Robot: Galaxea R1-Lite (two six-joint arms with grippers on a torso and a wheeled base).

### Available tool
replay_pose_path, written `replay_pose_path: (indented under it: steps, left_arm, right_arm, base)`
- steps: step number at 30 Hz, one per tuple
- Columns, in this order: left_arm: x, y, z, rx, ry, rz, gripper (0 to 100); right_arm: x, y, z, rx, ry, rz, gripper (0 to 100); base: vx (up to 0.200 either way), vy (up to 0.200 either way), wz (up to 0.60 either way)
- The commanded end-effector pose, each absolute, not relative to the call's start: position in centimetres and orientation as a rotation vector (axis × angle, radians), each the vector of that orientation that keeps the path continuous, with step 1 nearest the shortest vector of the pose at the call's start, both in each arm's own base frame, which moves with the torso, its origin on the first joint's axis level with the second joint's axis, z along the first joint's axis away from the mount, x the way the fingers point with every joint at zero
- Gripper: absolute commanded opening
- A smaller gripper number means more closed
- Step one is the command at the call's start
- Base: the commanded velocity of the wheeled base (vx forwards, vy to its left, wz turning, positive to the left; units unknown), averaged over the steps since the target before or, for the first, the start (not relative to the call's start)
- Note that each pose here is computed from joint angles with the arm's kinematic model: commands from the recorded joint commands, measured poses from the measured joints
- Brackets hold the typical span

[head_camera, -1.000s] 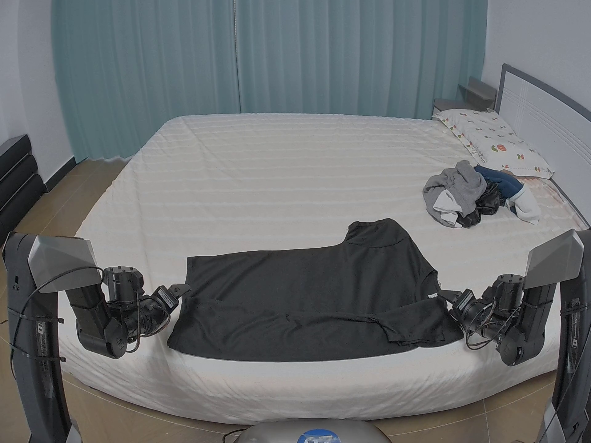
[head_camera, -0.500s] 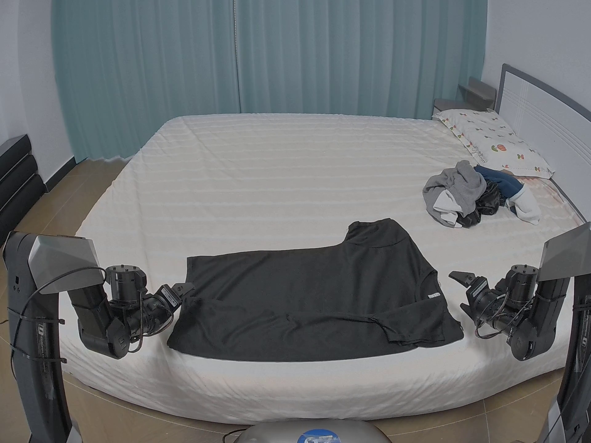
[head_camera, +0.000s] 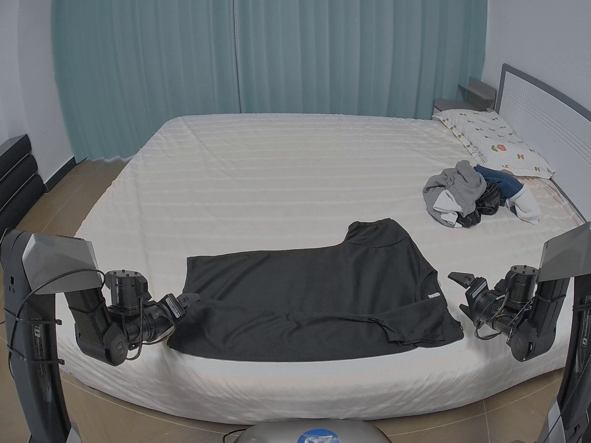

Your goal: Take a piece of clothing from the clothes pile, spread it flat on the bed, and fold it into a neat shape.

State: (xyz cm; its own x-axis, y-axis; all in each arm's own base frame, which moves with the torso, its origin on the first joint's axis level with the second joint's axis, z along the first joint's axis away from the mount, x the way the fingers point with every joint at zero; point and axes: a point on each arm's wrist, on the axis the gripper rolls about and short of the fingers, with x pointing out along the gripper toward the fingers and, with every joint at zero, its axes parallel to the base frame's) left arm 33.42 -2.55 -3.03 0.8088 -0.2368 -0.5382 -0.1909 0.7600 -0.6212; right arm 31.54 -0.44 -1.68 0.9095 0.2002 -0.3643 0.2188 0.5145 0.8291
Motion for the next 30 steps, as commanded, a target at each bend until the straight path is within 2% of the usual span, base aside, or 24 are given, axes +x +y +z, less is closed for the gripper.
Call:
replay_pose_path:
  steps: [1,8,20,21,30]
  left_arm:
    - [31.8,-2.5,-2.5,-0.681,0.677,-0.070,100]
    - [30.2,-2.5,-2.4,-0.612,0.724,-0.143,100]
    - [29.9,-2.2,-3.3,-0.562,0.751,-0.140,100]
    - [29.9,-2.1,-3.4,-0.561,0.754,-0.138,0]
    - [29.3,-1.0,-3.8,-0.496,0.769,-0.120,0]
  right_arm:
    - [31.5,-0.4,-1.7,1.039,0.448,-0.007,100]
    - [31.2,-0.3,-1.7,1.039,0.459,-0.010,100]
    - [31.1,-0.2,-1.7,1.038,0.462,-0.008,100]
    - [31.1,-0.2,-1.7,1.039,0.463,-0.006,100]
    - [31.1,-0.2,-1.7,1.038,0.463,-0.009,100]
  base:
    - [0.000,0.000,0.00]
    - [0.000,0.000,0.00]
    - [0.000,0.000,0.00]
    - [0.000,0.000,0.00]
    - [0.000,0.000,0.00]
